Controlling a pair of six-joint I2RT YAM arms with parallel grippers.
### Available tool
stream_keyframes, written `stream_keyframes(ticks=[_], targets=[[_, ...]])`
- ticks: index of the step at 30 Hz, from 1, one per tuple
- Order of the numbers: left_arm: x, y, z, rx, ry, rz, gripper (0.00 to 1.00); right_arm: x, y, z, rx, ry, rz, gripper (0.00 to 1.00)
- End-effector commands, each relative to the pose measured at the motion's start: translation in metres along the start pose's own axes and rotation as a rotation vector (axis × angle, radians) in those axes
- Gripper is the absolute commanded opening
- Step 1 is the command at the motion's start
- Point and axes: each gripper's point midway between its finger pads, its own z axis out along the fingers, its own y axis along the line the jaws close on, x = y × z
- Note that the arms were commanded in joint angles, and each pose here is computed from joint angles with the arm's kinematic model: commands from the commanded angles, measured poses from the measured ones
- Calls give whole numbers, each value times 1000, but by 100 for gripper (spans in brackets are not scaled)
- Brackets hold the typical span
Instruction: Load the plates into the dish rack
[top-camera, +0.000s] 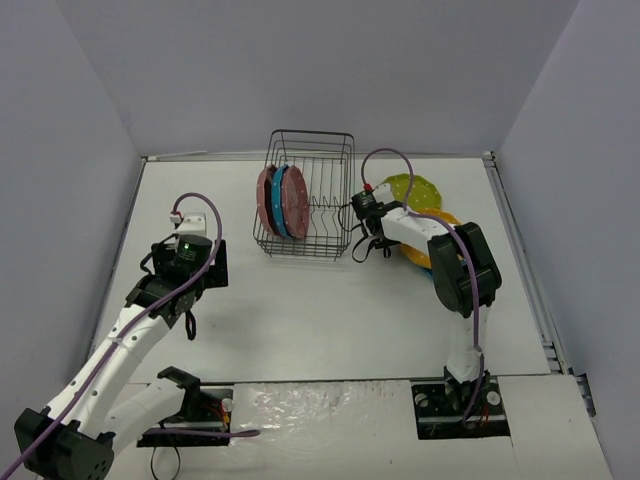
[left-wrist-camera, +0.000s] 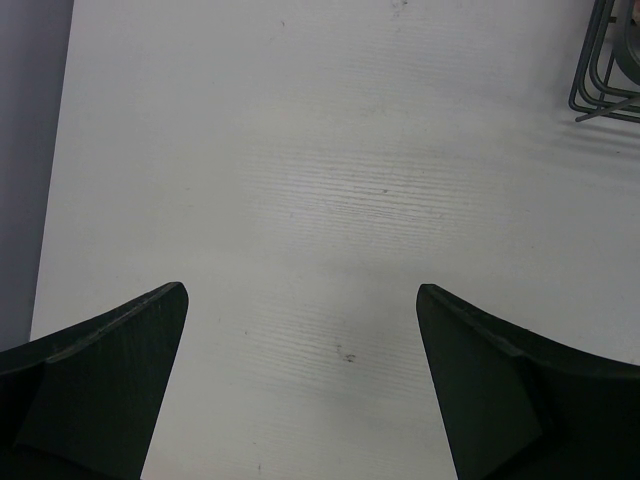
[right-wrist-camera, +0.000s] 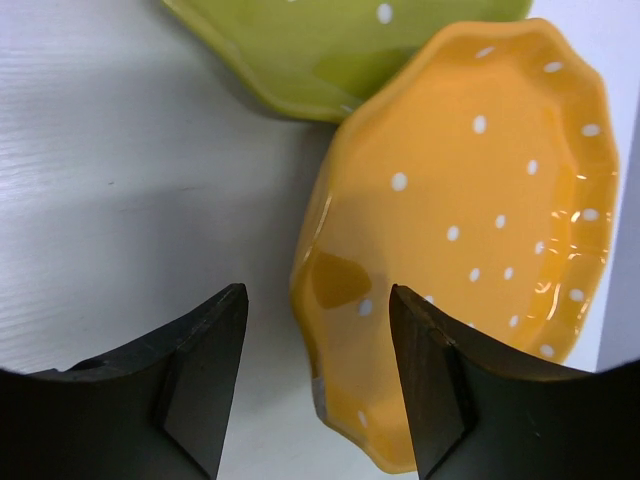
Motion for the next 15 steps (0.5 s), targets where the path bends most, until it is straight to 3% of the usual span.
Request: stream_keyframes(ticks=[1,15], targets=[[-21,5,-4,-15,-73,-23,97,-6,-22,-6,129,-31,-3,56],[-21,5,-4,-14,-73,-23,97,8,-14,8,160,3,-104,56]])
